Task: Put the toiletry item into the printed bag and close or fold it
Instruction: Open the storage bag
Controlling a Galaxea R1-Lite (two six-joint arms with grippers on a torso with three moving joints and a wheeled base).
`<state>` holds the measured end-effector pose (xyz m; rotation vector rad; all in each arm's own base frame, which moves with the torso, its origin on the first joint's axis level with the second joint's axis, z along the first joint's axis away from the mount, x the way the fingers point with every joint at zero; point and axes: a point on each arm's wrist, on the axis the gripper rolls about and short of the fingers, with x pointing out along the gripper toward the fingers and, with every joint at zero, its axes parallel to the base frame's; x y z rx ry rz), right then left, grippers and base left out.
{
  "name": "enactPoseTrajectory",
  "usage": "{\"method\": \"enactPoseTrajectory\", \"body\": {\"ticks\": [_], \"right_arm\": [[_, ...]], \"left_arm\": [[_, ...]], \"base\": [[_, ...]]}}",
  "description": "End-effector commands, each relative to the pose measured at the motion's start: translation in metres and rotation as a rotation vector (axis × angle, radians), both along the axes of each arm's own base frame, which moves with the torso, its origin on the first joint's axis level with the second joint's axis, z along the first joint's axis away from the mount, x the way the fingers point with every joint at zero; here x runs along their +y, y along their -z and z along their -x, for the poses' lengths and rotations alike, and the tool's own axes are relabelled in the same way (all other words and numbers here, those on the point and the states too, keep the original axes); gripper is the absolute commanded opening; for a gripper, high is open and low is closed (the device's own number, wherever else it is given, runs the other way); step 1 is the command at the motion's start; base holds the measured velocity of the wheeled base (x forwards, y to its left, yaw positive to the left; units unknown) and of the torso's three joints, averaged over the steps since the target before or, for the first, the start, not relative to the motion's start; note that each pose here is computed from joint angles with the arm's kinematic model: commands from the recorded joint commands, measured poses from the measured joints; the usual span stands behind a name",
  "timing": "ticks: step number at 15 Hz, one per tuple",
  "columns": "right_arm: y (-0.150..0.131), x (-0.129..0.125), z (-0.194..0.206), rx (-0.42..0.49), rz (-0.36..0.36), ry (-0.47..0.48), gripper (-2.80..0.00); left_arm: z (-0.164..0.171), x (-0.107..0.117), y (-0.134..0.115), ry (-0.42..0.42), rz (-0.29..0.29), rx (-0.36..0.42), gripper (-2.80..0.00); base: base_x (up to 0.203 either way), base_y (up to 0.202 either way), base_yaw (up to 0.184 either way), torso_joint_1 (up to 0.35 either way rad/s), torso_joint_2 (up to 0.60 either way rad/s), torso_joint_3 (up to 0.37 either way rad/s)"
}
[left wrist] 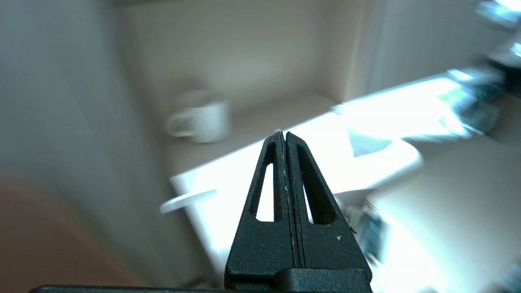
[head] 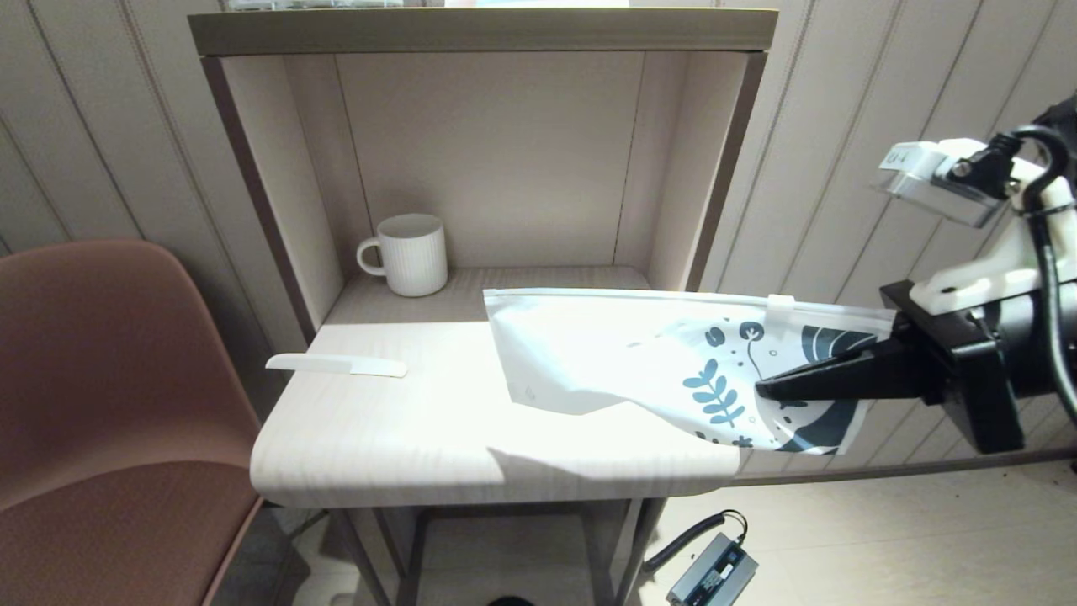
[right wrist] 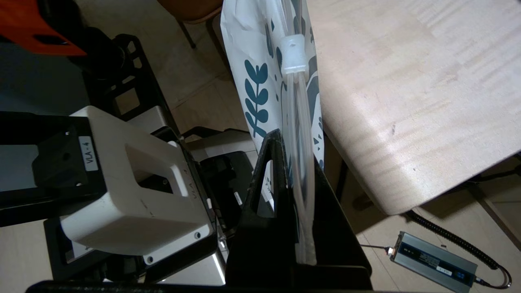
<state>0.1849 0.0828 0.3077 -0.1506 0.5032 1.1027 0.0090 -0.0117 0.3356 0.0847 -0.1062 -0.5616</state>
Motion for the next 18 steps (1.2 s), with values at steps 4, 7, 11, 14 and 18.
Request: {"method": "enactPoseTrajectory", "body": {"ticks": [4, 7, 11, 14, 18], "right_arm": [[-0.002, 0.030, 0.007, 0.019, 0.052, -0.176, -2.80], [0.002, 0.060, 0.013, 0.031, 0.064, -0.310, -2.80], [0.018, 0.103, 0.007, 0.064, 0.133, -0.396, -2.80], [0.015, 0.113, 0.000, 0.052, 0.128, -0.402, -2.80], [0.009, 0.123, -0.008, 0.030, 0.111, -0.408, -2.80]], "left_arm": [[-0.083, -0.022, -0.012, 0.447, -0.072, 0.169, -2.80], [-0.100, -0.046, -0.005, 0.628, -0.100, 0.223, -2.80], [-0.122, -0.078, 0.009, 0.774, -0.135, 0.308, -2.80], [-0.132, -0.085, 0.020, 0.804, -0.176, 0.294, 0.00], [-0.136, -0.093, 0.023, 0.910, -0.175, 0.284, 0.00]], "base": [[0.000, 0.000, 0.000, 0.000, 0.00, 0.000], [0.000, 0.000, 0.000, 0.000, 0.00, 0.000], [0.000, 0.000, 0.000, 0.000, 0.00, 0.000], [0.000, 0.000, 0.000, 0.000, 0.00, 0.000], [0.000, 0.000, 0.000, 0.000, 0.00, 0.000]]}}
